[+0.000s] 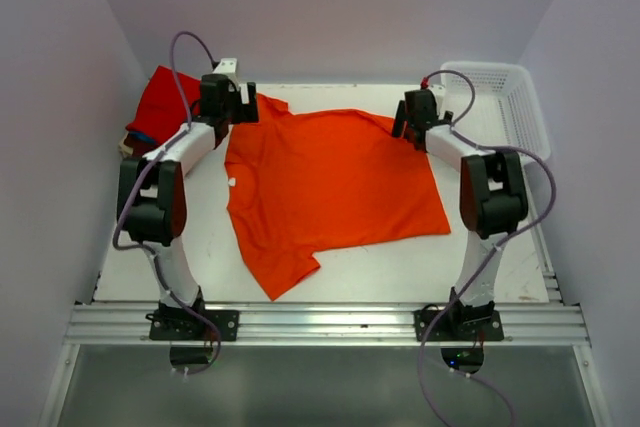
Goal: Fold and stack the t-shirts
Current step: Flatten out the tshirt
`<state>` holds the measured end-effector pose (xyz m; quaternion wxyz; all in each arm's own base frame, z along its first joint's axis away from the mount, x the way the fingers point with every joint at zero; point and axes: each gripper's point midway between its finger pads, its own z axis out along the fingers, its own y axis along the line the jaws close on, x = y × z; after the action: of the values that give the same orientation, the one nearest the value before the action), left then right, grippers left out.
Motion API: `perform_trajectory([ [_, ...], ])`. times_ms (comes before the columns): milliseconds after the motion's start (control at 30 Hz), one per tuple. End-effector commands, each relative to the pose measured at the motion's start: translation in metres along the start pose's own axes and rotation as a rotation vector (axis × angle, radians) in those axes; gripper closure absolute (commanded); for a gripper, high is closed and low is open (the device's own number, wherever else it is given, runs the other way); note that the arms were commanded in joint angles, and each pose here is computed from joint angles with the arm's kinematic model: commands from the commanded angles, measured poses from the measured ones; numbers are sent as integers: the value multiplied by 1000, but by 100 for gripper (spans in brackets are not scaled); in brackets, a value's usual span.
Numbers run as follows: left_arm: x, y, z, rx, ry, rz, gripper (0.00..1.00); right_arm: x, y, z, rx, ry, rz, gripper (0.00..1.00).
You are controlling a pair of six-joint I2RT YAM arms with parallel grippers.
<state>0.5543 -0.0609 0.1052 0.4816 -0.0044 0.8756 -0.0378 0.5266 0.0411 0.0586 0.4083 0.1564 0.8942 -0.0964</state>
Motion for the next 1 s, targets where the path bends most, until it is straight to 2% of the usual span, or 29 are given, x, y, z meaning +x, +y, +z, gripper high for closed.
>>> perform_trajectory([
  [0, -100, -33, -78, 34, -315, -35, 0, -96, 6, -90, -140, -316, 155, 1],
  [33, -100, -55, -96, 64, -323, -15, 0, -77, 2, -94, -139, -295, 137, 1],
  [67, -91, -54, -100, 25, -303, -12, 0, -75, 4, -106, -158, -303, 126, 1],
  [100, -64, -61, -104, 24, -220, -17, 0, -81, -1, -125, -163, -329, 134, 1],
  [167, -39, -87, -123, 99, -154, 4, 0, -61, -5, -137, -179, -299, 111, 1],
  [200, -3, -88, -127, 97, -45, 13, 0, -49, -5, -141, -191, -263, 88, 1],
  [267, 35, -104, -150, 137, 60, 40, 0, -25, -16, -153, -178, -195, 44, 1],
  [300, 67, -104, -156, 138, 136, 57, 0, -10, -21, -157, -180, -142, 18, 1],
  [367, 98, -111, -182, 156, 202, 37, 0, 8, -32, -171, -174, -113, 19, 1],
  [400, 131, -110, -192, 160, 265, 31, 0, 23, -41, -180, -179, -94, 19, 1],
  [467, 143, -116, -218, 229, 262, -24, 0, 35, -47, -193, -193, -92, 33, 1],
  [500, 168, -113, -228, 220, 313, -67, 0, 42, -54, -198, -184, -81, 31, 1],
  [533, 167, -120, -245, 255, 291, -82, 0, 54, -61, -201, -177, -69, 27, 1],
  [667, 196, -126, -287, 238, 371, -106, 0, 59, -79, -228, -195, -105, 46, 1],
  [700, 200, -144, -303, 299, 389, -72, 0, 64, -82, -230, -189, -92, 38, 1],
  [767, 214, -157, -320, 313, 453, -49, 0, 70, -85, -232, -191, -77, 40, 1],
  [800, 223, -174, -336, 371, 485, 8, 0, 71, -84, -233, -201, -72, 39, 1],
  [900, 264, -186, -353, 383, 615, 149, 0, 77, -83, -230, -195, -42, 33, 1],
  [967, 288, -181, -348, 364, 669, 199, 0, 78, -82, -229, -195, -33, 34, 1],
])
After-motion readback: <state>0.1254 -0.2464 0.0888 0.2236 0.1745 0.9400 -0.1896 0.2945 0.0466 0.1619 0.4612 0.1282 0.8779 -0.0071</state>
